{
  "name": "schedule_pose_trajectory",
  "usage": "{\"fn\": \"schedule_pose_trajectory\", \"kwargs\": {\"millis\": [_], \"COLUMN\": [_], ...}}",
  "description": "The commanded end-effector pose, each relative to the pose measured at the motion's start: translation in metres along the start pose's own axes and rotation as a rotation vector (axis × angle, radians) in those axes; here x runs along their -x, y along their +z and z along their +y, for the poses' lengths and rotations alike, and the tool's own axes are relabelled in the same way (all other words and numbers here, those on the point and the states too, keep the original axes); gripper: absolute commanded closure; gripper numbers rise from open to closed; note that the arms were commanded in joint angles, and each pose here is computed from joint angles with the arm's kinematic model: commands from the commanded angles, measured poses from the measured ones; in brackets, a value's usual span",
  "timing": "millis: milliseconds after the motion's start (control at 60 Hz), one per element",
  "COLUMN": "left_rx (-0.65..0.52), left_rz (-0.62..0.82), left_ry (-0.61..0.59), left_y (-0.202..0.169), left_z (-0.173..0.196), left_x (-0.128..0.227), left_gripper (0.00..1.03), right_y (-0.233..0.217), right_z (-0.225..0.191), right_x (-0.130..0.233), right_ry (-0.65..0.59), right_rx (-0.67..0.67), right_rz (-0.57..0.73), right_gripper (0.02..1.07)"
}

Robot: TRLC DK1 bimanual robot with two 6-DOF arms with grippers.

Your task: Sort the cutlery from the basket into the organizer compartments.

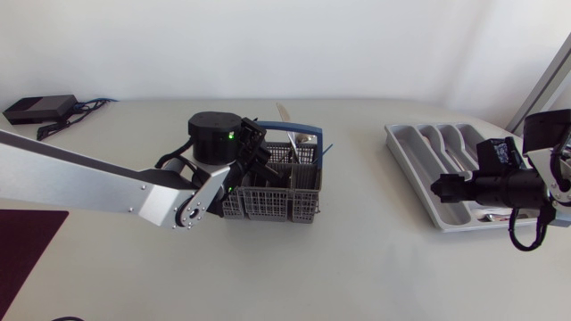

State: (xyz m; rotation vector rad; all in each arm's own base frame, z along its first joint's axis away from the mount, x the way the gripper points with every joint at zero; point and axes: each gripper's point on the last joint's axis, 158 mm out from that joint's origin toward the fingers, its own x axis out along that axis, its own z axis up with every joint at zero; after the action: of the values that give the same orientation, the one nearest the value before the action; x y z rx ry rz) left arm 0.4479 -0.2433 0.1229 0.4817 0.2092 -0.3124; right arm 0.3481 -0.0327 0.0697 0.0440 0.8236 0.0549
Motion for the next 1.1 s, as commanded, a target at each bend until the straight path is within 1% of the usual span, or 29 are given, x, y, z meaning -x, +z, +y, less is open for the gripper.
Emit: {"fn": "schedule_pose_trajectory", "kwargs": {"millis": [0,217,500,1083], "left_rx": [-0.018,-0.023,-0.037,-0.116], "left_rz": [-0.017,-0.013,-0.025,-0.159], "left_ry": [0.029,0.037,0.022,-0.017], "left_y": [0.009,0.009,0.007,0.014], "left_z": [0.006,0.004,-0.006,-0.033], "left_x": [-0.008,-0.008,0.005,0.060], "left_gripper": [0.80,1.00,1.00,1.00], "right_y": [-0.007,-0.007,-0.008,-0.012], "right_z": [0.004,0.004,0.005,0.006], "right_x": [0.000,0.001,0.000,-0.002], "right_ry": [0.006,0.006,0.003,-0.013], "right_rx": [0.011,0.011,0.013,0.022], "right_rz": [0.004,0.001,0.003,0.011], "right_gripper": [0.35,0.35,0.35,0.35]}}
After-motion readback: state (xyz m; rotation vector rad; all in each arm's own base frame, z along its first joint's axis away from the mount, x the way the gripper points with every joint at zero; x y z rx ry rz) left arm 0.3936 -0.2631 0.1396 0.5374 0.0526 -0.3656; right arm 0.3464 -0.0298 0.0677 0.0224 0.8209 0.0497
